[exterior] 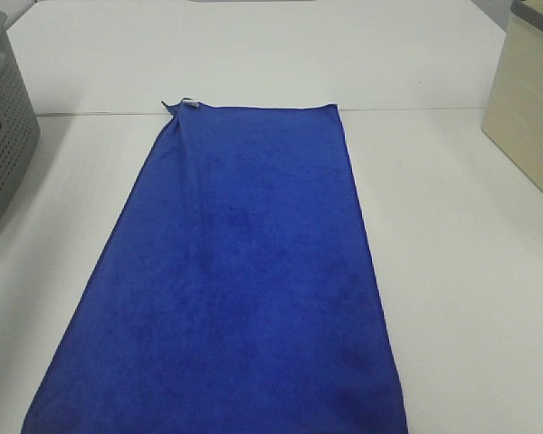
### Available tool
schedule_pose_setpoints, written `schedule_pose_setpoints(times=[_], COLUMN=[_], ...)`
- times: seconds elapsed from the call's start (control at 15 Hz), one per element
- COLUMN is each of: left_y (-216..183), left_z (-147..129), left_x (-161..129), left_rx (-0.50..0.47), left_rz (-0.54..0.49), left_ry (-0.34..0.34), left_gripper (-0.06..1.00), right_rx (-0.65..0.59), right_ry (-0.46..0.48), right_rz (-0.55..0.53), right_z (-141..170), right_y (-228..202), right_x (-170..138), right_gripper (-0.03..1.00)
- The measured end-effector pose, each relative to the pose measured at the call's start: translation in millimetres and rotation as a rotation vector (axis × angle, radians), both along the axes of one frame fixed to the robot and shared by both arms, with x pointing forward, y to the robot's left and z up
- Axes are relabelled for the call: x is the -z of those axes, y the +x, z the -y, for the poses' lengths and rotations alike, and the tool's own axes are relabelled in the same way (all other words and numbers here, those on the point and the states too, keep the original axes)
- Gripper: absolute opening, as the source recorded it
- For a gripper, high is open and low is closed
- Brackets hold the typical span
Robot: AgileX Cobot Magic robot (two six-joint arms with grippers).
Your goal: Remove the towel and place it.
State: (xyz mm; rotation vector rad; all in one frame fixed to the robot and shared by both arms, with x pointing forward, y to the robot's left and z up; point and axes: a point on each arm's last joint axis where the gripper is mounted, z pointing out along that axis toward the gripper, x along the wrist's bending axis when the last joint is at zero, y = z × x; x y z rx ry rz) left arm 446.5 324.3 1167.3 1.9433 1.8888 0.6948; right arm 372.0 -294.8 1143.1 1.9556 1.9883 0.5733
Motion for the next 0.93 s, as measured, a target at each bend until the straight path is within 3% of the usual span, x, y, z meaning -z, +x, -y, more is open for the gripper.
schedule_pose_setpoints(times=[0.4, 0.6, 0.8, 0.93], left_y=[-102, -155, -184, -207], left_z=[7, 12, 16, 20], left_x=[43, 85, 97, 98], left_rx=[0.001, 0.002, 0.005, 0.012], left_rz=[0.166, 0.294, 0.410, 0.522], left_ry=[0.052, 0.066, 0.061, 0.043], left_gripper=[0.71, 0.71, 0.71, 0.71], right_rx=[0.009, 0.008, 0.007, 0.007], right_ry=[-0.001, -0.006, -0.008, -0.007], right_rz=[0.186, 0.338, 0.397, 0.373], right_z=[-3, -5, -5, -5], right_y=[-99, -140, -152, -151], right_x=[49, 80, 97, 108], right_gripper=[0.58, 0.58, 0.58, 0.58])
